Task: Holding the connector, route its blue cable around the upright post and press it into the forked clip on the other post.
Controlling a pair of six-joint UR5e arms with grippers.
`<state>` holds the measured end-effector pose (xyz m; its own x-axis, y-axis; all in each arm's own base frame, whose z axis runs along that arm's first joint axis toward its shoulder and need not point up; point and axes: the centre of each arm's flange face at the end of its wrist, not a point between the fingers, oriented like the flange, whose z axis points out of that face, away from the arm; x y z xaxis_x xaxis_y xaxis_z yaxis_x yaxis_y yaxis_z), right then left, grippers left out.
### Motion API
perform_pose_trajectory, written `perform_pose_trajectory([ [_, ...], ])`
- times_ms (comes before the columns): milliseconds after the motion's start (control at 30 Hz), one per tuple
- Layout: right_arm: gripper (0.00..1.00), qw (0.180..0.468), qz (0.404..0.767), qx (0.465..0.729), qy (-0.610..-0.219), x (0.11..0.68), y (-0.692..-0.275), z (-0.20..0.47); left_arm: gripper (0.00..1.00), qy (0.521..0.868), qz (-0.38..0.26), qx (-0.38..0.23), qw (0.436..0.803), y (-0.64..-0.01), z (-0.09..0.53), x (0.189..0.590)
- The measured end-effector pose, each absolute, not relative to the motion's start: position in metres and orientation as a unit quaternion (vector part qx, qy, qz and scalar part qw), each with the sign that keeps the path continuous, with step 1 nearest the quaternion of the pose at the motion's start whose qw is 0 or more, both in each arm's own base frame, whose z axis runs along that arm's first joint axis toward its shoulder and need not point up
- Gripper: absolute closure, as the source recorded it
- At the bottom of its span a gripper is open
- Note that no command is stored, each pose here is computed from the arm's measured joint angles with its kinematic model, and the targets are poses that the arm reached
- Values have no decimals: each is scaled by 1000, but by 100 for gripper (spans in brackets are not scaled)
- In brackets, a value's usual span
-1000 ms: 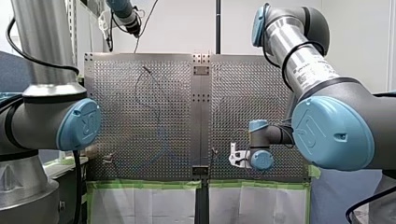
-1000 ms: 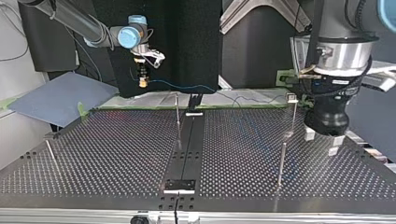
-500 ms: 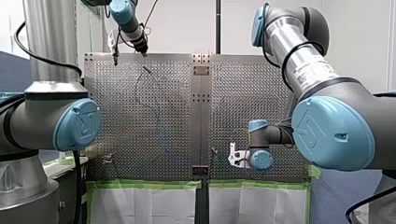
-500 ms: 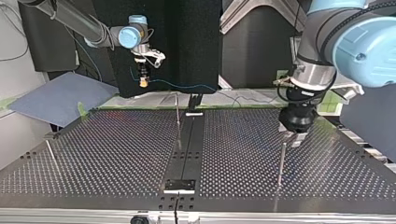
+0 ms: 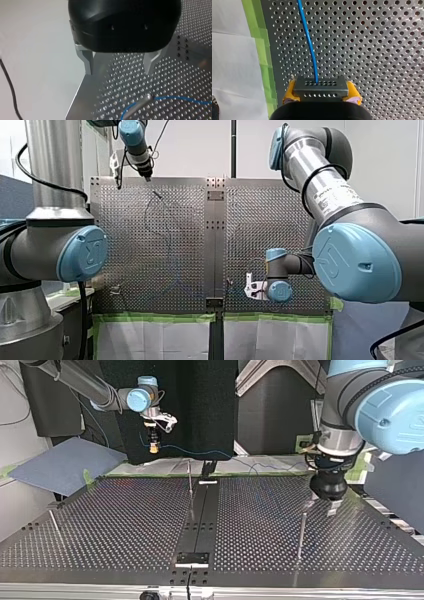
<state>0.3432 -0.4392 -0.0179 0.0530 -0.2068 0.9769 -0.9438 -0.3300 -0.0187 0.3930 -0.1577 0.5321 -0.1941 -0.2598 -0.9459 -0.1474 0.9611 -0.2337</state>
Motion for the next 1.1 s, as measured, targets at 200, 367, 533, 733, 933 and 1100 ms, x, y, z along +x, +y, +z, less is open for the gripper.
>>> perform_pose_trajectory([
  [200, 100, 357, 515, 632, -456, 343, -439, -18, 0, 770, -24, -148, 620, -153, 532, 391],
  [367, 100, 356, 514, 633, -456, 343, -438, -18, 0, 768, -16, -155, 621, -151, 532, 391],
  [533, 100, 356, 513, 634, -457, 343, -438, -19, 0, 768, -15, -155, 621, -151, 532, 391],
  [733, 100, 355, 513, 634, -457, 343, -438, -19, 0, 768, -16, -154, 622, -152, 532, 390],
  [933, 100, 355, 512, 635, -457, 343, -438, -19, 0, 768, -17, -153, 622, -153, 532, 390],
  [1100, 100, 355, 512, 635, -457, 343, -438, -19, 0, 769, -18, -151, 622, -155, 532, 389],
])
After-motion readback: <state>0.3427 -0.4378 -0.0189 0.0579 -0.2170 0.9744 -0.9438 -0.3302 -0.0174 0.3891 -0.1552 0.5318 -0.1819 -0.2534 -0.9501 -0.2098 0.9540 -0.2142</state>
